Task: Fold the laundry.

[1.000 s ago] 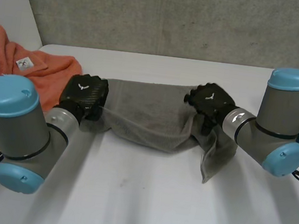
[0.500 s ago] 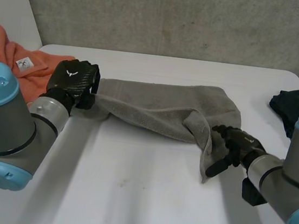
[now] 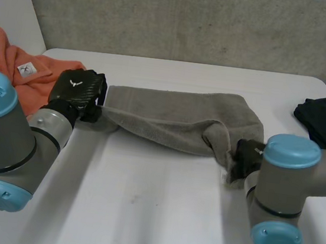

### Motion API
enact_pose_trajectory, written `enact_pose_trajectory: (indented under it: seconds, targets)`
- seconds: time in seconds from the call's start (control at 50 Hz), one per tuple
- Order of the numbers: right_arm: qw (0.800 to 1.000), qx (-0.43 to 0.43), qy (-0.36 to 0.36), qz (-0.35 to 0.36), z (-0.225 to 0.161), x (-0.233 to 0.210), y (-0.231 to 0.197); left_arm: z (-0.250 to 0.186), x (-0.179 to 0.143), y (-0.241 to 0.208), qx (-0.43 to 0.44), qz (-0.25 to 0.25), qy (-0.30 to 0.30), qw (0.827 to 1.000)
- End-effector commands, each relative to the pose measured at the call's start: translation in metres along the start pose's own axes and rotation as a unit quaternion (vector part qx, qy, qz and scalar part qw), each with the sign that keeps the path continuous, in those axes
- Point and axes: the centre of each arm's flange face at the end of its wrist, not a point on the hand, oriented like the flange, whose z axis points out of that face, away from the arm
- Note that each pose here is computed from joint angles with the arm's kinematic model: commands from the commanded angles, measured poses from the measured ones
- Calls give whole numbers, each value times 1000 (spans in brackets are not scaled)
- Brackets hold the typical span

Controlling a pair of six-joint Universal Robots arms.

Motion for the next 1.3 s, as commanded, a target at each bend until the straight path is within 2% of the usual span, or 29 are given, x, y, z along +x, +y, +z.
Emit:
enact_pose_trajectory:
  seconds: [0.02,0.12,0.2,0.28,0.34,0.42,0.52,0.6,0.7,0.76,0.78,0.8,0.84,0.86,0.92,0.94,0.98,1.0,1.08,1.1,1.16,1.18,1.3]
  targets:
    - [994,88,31,-51,0,38,-60,-4,-18,-17,15,-2,-23,1000]
    - [974,157,-6,-161,-18,66,-126,-16,-39,-46,37,2,-44,998]
    - [957,171,-22,-232,-40,82,-169,-30,-49,-74,57,7,-38,998]
    - [957,143,-25,-250,-59,100,-200,-48,-50,-96,61,17,-16,998]
    - [959,117,-48,-255,-65,102,-205,-57,-49,-102,54,28,0,998]
    - [947,65,-100,-297,-60,100,-190,-60,-47,-96,17,64,19,998]
    - [923,17,-131,-360,-33,95,-159,-34,-42,-53,-75,118,46,989]
    - [917,-10,-140,-373,-6,82,-135,1,-38,-23,-102,147,55,982]
    - [915,55,-90,-389,39,67,-140,60,-40,-22,-36,173,20,984]
    - [917,157,-11,-367,65,62,-175,98,-48,-51,62,181,-19,981]
    - [915,190,10,-356,70,63,-188,105,-51,-62,91,183,-29,978]
    - [906,263,49,-328,75,64,-216,117,-55,-88,158,188,-48,968]
    - [890,342,80,-291,75,65,-244,124,-59,-116,225,194,-66,953]
    - [869,409,96,-261,71,66,-266,128,-63,-140,290,202,-81,932]
    - [833,498,107,-217,60,66,-293,127,-69,-178,388,211,-102,892]
    - [807,545,111,-196,53,67,-307,125,-74,-195,435,211,-115,868]
    - [792,572,111,-184,48,66,-313,124,-78,-203,455,205,-122,858]
    - [791,575,109,-181,47,66,-314,124,-80,-205,457,200,-123,858]
    - [800,562,91,-190,52,61,-308,128,-86,-193,428,169,-116,880]
    - [812,545,80,-195,57,59,-301,129,-86,-184,406,158,-108,894]
    - [827,520,67,-202,65,58,-289,131,-87,-164,368,148,-104,912]
    - [839,500,59,-207,71,58,-279,132,-86,-152,348,141,-97,922]
    - [879,421,32,-222,95,60,-231,134,-74,-97,277,136,-63,949]
